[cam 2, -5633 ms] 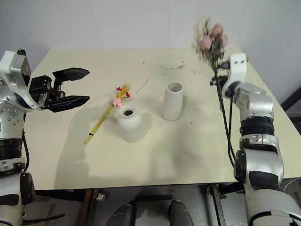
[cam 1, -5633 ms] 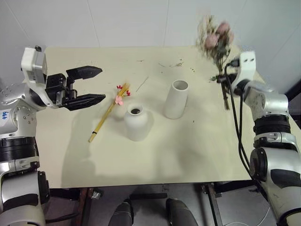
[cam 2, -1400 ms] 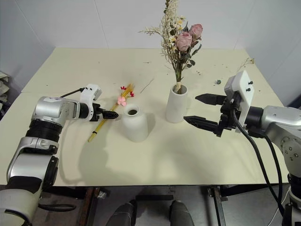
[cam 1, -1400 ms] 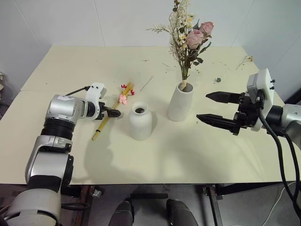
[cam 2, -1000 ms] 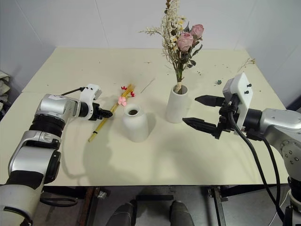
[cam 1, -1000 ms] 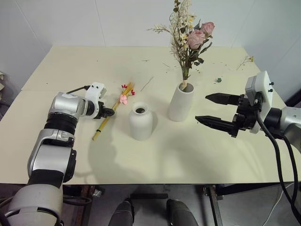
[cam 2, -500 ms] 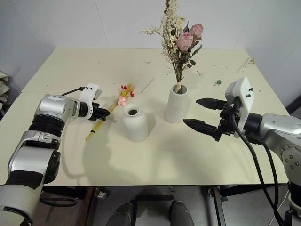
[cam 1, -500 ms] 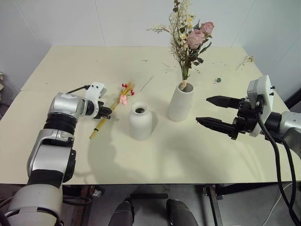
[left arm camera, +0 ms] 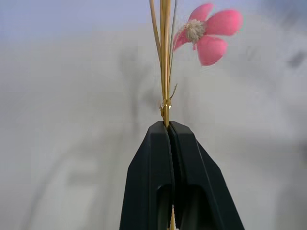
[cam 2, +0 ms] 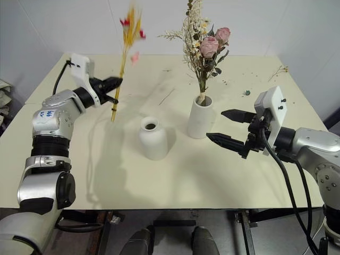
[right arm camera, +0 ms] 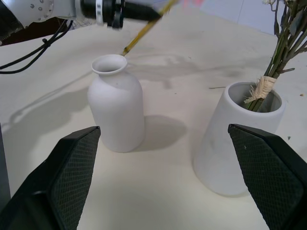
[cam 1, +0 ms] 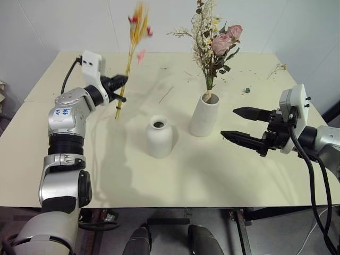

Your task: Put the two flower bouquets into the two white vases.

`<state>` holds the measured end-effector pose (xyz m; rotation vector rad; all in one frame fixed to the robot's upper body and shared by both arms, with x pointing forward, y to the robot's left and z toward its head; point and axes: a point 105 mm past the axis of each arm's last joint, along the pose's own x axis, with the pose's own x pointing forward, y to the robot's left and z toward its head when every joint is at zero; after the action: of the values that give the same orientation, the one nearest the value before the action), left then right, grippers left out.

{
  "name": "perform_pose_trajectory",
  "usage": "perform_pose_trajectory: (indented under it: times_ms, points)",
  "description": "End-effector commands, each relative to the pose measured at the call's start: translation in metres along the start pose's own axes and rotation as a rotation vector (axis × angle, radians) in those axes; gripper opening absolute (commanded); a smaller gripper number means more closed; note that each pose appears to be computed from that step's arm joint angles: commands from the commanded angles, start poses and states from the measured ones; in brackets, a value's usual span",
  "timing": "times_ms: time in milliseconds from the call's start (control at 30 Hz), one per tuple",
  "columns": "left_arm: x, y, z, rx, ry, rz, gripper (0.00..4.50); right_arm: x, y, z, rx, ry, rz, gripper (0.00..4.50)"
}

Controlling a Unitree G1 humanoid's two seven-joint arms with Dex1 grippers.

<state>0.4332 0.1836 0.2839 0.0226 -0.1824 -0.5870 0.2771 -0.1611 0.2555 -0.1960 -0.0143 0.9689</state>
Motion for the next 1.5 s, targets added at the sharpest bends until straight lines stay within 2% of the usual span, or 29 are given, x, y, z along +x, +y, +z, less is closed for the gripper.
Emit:
perform_pose_trajectory:
  times_ms: [33, 167, 267, 467, 800, 1500]
  points:
    - [-0.008, -0.021, 0.054, 0.045, -0.245, -0.169, 0.06, 0.0, 0.003, 0.014, -0.053, -0.051, 0.004, 4.5]
    - [-0.025, -0.051, 0.086, -0.033, -0.478, -0.423, 0.06, 0.004, 0.006, 0.014, -0.05, -0.065, 0.017, 4.5]
    - [-0.04, -0.065, 0.097, -0.033, -0.624, -0.541, 0.06, 0.007, 0.008, 0.014, -0.047, -0.073, 0.024, 4.5]
    - [-0.045, -0.084, 0.09, -0.156, -0.667, -0.673, 0.06, 0.008, 0.011, 0.013, -0.042, -0.082, 0.028, 4.5]
    - [-0.034, -0.105, 0.056, -0.288, -0.601, -0.716, 0.06, 0.005, 0.01, 0.01, -0.039, -0.083, 0.006, 4.5]
    - [-0.029, -0.113, 0.002, -0.319, -0.413, -0.725, 0.06, 0.004, 0.011, 0.008, -0.036, -0.075, -0.005, 4.5]
